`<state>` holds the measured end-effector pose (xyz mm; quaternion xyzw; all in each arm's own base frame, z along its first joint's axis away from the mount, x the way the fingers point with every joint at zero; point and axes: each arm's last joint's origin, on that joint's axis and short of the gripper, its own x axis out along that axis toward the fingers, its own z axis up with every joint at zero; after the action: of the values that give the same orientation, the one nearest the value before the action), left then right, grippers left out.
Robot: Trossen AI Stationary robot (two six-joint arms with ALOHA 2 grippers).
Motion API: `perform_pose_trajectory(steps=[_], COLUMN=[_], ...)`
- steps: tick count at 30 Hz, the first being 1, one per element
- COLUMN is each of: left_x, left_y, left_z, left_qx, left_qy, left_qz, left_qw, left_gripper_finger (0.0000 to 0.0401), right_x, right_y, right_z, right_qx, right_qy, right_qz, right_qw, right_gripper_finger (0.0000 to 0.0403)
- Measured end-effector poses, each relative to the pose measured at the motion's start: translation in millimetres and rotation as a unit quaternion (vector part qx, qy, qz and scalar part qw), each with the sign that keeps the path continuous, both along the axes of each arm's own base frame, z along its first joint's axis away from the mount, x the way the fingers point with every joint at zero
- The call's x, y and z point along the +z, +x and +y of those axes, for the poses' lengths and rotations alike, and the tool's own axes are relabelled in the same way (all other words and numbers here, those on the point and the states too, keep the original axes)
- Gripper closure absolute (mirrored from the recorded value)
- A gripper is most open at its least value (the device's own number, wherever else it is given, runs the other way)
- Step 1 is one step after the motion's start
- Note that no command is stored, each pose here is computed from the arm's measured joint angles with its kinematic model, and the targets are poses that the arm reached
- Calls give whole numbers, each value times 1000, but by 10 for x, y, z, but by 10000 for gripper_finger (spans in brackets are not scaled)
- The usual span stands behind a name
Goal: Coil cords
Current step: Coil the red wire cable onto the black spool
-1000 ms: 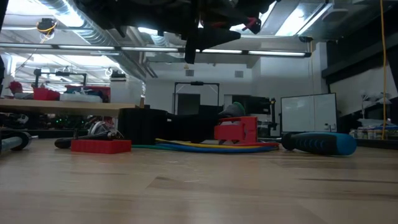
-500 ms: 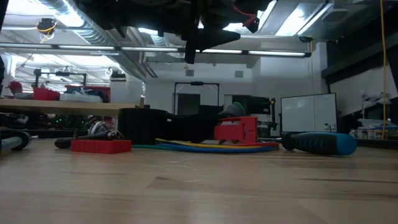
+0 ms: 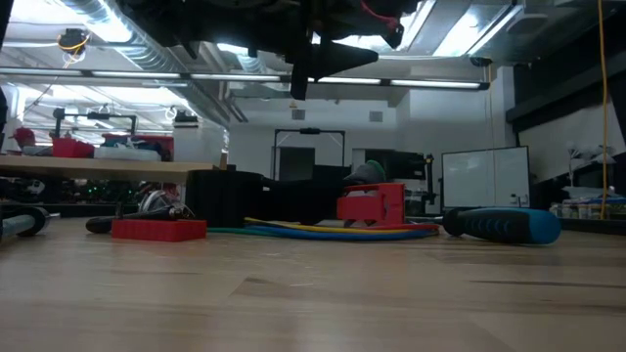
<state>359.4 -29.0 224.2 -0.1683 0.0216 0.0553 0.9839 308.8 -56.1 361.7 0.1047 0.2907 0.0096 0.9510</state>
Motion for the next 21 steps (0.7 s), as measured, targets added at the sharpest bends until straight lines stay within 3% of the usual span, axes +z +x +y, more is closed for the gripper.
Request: perform_pose_trajectory(steps=[6,17,21], left_x=[0,0,0], left_y=[0,0,0], left_z=[0,0,0], left_qx=[0,1,2], left_qy=[0,-2,-16], left_qz=[0,0,-2], left_qw=[1000,1000,1000], left_gripper_finger=[258,388,393], right_x=[16,4,-11], right_y=[10,3,-7], right_z=[-2,0,-2], right_qx=[0,0,-3], right_qy=[-2,0,-1], right_qz=[-10,-3,7], right_qw=[1000,1000,1000], right_gripper_finger=[398,398,398])
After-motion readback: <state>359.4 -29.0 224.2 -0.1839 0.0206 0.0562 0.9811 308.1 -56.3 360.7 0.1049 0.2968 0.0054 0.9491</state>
